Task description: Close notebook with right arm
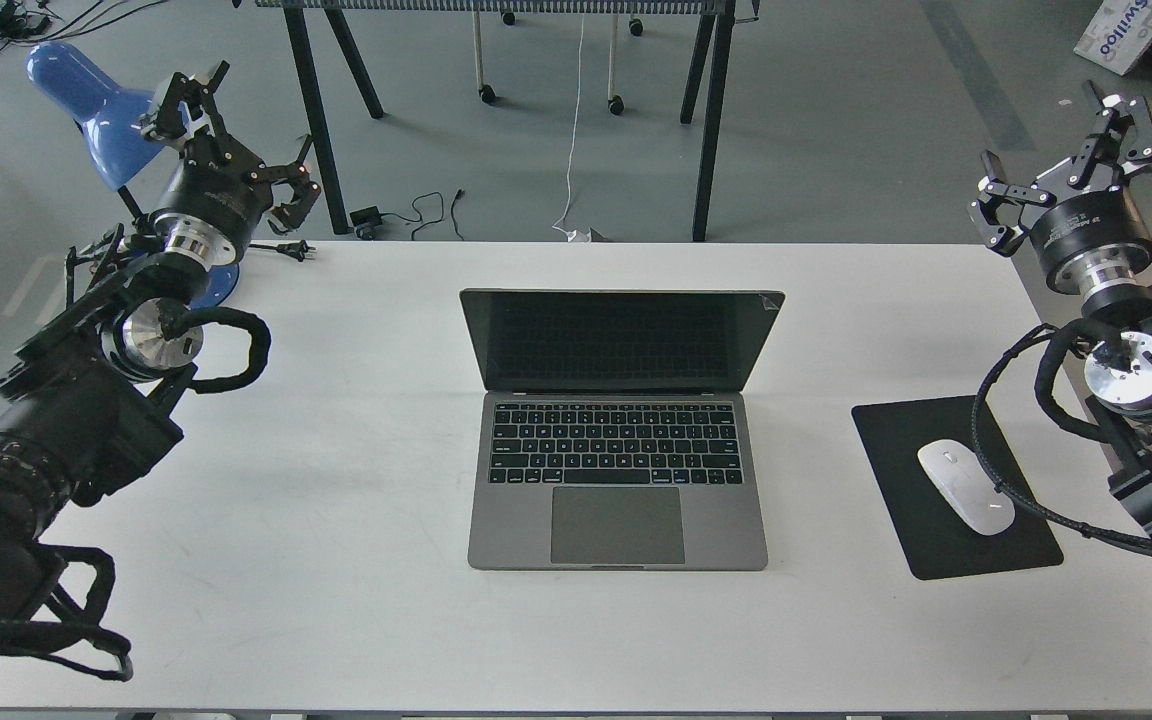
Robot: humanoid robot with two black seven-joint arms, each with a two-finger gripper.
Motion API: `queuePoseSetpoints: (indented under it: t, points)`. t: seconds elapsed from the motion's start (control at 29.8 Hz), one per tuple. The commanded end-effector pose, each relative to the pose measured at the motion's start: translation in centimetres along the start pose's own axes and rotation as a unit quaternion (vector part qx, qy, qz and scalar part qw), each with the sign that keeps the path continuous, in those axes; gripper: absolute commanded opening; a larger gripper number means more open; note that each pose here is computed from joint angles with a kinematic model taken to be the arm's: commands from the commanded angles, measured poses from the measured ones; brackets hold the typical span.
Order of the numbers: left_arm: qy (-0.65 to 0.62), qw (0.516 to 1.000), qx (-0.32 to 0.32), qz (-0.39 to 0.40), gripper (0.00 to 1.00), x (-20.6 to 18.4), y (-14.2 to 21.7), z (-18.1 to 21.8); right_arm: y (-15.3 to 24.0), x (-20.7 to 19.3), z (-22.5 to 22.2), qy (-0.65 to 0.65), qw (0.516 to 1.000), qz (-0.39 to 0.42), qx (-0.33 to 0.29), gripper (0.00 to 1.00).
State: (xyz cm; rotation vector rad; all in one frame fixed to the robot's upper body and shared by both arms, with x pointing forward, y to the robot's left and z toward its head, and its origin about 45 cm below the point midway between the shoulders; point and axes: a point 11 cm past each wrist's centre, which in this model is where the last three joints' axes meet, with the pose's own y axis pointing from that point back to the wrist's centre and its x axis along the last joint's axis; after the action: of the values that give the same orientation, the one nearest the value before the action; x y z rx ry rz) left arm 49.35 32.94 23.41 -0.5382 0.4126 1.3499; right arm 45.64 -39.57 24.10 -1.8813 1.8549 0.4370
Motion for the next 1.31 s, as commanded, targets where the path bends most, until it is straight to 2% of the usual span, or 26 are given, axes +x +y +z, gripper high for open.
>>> queuePoseSetpoints:
  t: [0.0, 0.27, 0.5, 0.74, 0.87, 1.28]
  points:
    - [0.000, 1.000, -0.001, -0.001, 1.00, -0.1, 0.0, -0.1, 0.0, 0.0, 0.1, 0.000, 1.000, 0.000, -0.001, 1.00]
    - [0.000, 1.000, -0.001, 0.000, 1.00, 0.0, 0.0, 0.0, 0.0, -1.0, 1.7, 0.021, 0.999, -0.017, -0.029, 1.00]
    - [0.000, 1.000, -0.001, 0.000, 1.00, 0.0, 0.0, 0.0, -1.8, -6.0, 5.7, 0.062, 0.992, -0.070, -0.085, 1.00]
    - [0.000, 1.000, -0.001, 0.000, 1.00, 0.0, 0.0, 0.0, -3.8, -10.8, 9.0, 0.050, 0.990, -0.085, -0.100, 1.00]
    - [0.000, 1.000, -0.001, 0.000, 1.00, 0.0, 0.0, 0.0, -3.3, -13.1, 12.2, 0.054, 0.984, -0.105, -0.130, 1.00]
    - [-0.001, 1.000, 0.000, -0.001, 1.00, 0.0, 0.0, 0.0, -1.3, -16.3, 15.6, 0.063, 0.966, -0.167, -0.189, 1.00]
